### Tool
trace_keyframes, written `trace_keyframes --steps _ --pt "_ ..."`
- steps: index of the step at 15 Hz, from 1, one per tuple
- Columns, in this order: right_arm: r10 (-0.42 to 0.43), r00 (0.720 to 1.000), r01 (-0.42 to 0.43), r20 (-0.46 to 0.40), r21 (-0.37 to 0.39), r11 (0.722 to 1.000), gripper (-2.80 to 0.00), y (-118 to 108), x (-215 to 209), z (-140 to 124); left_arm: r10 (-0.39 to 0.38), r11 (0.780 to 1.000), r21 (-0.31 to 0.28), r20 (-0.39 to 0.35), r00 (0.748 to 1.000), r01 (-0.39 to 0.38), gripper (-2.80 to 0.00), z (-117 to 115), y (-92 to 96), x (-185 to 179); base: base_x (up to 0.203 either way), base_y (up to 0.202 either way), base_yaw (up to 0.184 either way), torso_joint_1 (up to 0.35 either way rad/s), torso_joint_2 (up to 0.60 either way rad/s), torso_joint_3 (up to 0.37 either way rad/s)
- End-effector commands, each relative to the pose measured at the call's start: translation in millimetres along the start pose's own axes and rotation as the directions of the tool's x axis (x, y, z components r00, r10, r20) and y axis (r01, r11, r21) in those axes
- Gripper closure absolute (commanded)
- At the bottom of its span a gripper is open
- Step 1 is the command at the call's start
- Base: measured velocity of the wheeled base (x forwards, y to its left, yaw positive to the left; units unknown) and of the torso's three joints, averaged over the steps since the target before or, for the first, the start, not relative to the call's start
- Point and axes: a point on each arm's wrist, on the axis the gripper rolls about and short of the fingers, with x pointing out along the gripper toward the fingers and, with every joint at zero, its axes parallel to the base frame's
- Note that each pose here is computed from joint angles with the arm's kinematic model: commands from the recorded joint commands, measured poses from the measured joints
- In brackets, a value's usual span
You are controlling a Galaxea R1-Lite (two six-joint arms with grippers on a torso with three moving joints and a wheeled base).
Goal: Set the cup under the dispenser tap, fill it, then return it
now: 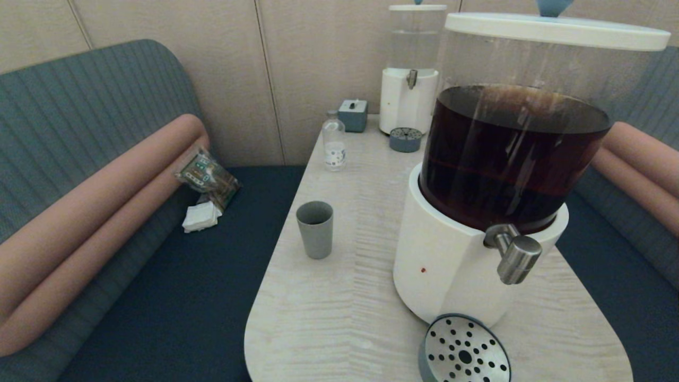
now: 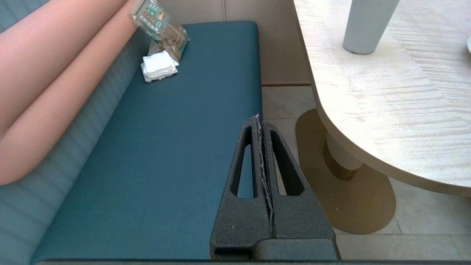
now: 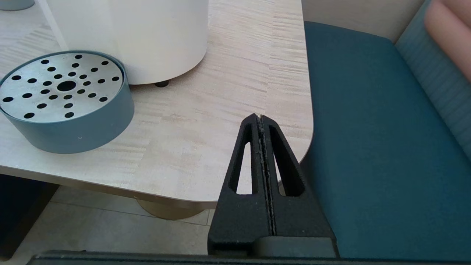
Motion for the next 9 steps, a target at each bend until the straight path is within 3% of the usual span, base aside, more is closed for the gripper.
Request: trace_keyframes --steps 1,9 --pt "0.0 1.0 0.0 0.004 -0.001 1.0 0.0 0.0 -0.3 -0.1 0.0 1.0 0.0 -0.001 1.0 0.0 0.0 0.1 0.0 0.1 0.0 0.0 0.0 0.0 0.0 0.0" --pt "0.0 1.0 0.0 0.005 -0.001 1.0 0.0 0.0 -0.3 0.1 0.0 1.0 0.0 0.0 1.0 0.0 0.0 0.0 0.0 0.0 0.0 0.0 0.0 0.0 0.0 0.0"
